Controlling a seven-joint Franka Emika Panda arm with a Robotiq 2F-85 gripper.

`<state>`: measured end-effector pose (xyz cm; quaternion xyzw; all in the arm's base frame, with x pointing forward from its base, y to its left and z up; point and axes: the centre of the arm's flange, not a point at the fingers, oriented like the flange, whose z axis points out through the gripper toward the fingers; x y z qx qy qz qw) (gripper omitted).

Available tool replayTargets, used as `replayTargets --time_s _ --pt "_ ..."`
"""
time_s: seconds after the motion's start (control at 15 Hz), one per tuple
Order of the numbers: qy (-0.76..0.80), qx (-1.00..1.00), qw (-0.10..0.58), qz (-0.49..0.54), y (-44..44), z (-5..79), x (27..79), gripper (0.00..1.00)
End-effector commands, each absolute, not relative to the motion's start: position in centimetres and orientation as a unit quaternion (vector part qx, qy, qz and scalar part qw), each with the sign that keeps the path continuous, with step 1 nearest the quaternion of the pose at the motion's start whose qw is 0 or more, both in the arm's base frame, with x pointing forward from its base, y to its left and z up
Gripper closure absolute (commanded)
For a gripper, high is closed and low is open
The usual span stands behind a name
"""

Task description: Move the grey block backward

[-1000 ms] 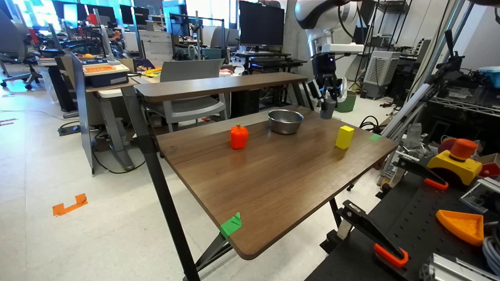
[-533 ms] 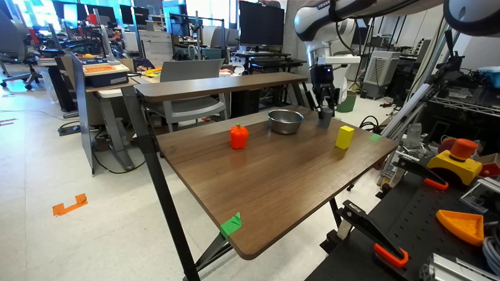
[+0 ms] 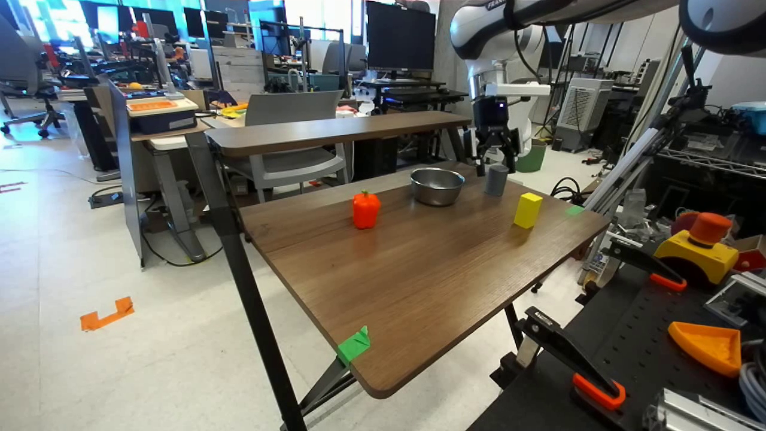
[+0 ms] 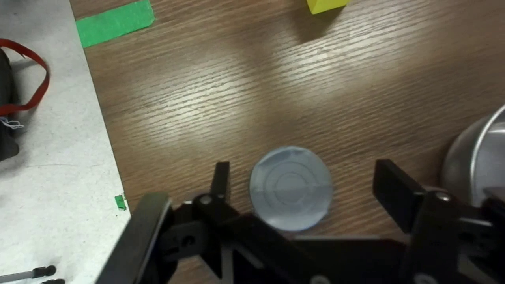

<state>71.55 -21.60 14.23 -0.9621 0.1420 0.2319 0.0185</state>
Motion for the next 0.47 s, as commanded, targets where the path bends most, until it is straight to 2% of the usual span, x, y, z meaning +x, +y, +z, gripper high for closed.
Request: replayTargets --time_s 0.0,0.13,0.4 --pt "0.116 -0.959 0.045 0.255 -23.4 17.5 74.1 0.0" --pt "0.112 -0.961 0.035 0.252 -24.1 18.4 71.2 0.0" --pt "0.121 -0.963 0.033 0.24 -23.8 17.9 70.8 0.0"
